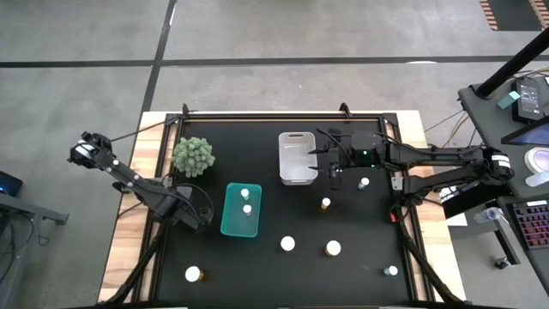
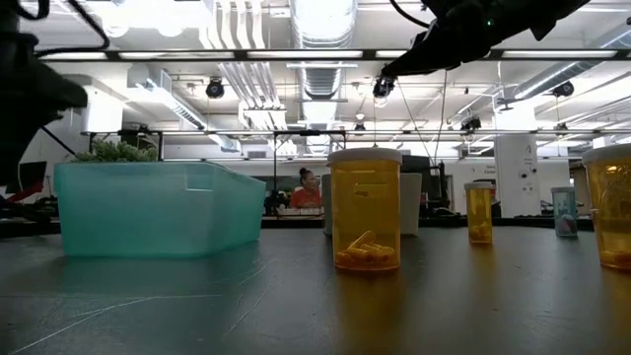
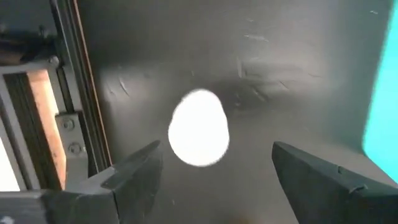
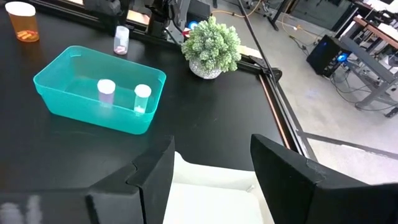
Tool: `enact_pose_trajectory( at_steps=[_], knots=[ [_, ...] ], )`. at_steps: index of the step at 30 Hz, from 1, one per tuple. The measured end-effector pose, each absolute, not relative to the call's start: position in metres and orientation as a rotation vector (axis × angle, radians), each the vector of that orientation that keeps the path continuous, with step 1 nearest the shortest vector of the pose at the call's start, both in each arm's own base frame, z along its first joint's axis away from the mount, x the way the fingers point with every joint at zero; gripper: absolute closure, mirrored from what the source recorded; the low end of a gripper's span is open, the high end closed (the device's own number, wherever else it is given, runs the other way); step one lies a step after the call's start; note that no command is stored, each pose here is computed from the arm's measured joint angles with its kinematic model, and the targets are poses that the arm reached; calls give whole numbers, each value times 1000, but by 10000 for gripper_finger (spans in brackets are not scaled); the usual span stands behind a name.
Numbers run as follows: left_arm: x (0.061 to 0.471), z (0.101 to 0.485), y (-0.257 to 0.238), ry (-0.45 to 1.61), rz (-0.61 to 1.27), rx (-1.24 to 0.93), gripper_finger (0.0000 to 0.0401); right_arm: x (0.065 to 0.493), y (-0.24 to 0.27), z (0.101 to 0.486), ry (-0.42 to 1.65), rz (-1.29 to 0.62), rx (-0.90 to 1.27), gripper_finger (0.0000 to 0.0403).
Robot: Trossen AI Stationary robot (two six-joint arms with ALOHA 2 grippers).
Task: Pick and place medicine bottles into bin by pill shape (circle, oval)
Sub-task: Put the left transparent pill bottle into the white bin
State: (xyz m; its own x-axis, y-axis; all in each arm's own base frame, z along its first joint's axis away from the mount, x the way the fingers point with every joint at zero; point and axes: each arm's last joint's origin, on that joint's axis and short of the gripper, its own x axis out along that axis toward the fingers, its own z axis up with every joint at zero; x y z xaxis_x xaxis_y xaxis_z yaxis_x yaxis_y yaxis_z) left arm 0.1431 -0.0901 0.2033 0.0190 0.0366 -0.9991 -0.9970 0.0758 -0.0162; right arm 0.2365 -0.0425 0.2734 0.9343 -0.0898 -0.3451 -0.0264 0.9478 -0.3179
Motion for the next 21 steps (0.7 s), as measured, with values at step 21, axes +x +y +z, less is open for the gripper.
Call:
enact_pose_trajectory(
  at_steps=[21],
  knots=[
    [150, 174, -92, 1178, 1145, -1151, 278, 236, -42, 273, 372, -31, -326, 200]
  ],
)
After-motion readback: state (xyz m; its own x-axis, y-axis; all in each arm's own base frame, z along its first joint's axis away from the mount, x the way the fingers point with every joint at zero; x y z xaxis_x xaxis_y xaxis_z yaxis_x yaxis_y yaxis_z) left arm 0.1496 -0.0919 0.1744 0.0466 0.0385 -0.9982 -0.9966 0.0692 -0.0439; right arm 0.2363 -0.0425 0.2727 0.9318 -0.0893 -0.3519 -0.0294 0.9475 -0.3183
